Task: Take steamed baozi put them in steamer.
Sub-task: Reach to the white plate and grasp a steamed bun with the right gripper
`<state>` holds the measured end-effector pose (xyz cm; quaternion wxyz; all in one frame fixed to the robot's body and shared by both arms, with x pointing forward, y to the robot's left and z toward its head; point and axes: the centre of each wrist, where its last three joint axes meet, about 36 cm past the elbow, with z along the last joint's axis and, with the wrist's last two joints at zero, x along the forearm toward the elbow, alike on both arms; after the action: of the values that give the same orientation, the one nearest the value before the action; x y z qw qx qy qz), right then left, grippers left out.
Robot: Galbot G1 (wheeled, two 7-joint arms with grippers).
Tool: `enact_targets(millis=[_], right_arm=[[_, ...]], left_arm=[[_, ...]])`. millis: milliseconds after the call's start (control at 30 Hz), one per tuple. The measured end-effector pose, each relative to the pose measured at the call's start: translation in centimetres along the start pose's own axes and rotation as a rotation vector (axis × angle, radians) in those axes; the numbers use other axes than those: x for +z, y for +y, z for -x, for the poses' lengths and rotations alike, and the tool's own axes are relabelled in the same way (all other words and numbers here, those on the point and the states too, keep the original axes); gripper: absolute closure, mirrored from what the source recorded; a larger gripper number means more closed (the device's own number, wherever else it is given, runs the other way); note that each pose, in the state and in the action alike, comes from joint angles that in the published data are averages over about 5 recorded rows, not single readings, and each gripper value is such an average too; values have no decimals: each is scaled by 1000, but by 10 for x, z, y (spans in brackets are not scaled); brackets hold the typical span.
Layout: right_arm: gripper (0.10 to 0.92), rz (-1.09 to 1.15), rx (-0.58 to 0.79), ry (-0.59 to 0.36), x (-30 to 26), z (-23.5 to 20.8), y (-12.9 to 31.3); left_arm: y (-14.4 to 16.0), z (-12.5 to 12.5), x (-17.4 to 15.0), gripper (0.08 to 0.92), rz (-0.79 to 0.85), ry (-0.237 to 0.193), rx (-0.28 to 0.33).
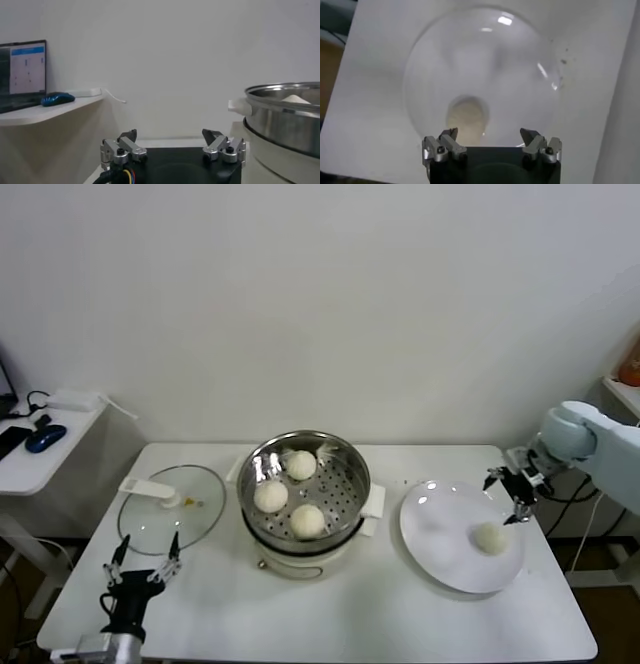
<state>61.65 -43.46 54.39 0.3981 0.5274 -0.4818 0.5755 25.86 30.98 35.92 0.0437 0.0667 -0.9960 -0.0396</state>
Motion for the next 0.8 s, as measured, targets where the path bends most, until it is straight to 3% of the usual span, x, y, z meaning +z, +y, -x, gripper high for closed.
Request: enact_targets(millis=[800], right_arm=[[200, -9, -62, 40, 1, 73, 12]], left_arm=[[5, 0, 7, 177, 9, 15, -9]])
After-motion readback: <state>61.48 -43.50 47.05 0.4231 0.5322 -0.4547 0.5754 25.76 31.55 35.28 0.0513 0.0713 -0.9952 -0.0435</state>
